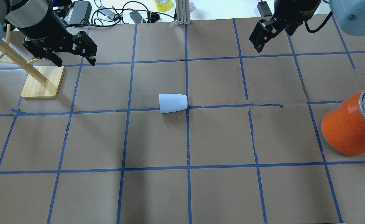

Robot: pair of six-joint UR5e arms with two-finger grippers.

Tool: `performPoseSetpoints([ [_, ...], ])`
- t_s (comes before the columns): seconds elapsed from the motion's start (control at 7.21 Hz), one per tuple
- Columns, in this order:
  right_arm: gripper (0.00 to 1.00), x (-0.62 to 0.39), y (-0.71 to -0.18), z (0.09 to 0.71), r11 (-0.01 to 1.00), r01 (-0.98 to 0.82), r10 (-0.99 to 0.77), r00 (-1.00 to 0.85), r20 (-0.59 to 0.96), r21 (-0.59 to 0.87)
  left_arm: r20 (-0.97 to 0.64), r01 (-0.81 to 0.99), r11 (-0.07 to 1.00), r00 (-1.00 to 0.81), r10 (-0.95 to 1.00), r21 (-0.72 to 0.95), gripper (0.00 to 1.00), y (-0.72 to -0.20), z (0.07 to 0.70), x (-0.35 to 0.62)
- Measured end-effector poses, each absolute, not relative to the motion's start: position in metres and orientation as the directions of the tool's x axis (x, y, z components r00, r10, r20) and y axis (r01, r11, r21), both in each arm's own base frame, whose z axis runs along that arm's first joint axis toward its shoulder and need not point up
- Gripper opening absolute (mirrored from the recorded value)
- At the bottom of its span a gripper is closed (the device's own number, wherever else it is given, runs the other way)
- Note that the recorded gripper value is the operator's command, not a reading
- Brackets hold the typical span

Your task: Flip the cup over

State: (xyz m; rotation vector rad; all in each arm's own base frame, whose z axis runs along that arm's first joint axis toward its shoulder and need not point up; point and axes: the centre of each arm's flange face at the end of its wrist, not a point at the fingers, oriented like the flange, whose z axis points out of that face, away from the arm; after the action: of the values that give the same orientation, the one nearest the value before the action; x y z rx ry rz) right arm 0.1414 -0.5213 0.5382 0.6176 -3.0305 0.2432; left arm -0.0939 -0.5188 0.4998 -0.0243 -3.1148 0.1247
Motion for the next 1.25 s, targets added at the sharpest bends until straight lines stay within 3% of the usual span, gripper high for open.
performPoseSetpoints([
  [0.56, 1.0, 0.107, -0.511, 0.556, 0.979, -0.163, -0.161, -0.987, 0.024, -0.123, 0.024, 0.015, 0.997, -1.0, 0.017, -0.081, 1.0, -0.519, 0.5, -0.094],
  [1.25, 1.0, 0.122, -0.502, 0.561, 0.991, 0.045, 0.045, -0.999, 0.001, -0.123, 0.024, 0.015, 0.997, -1.0, 0.017, -0.079, 1.0, -0.519, 0.5, -0.094],
])
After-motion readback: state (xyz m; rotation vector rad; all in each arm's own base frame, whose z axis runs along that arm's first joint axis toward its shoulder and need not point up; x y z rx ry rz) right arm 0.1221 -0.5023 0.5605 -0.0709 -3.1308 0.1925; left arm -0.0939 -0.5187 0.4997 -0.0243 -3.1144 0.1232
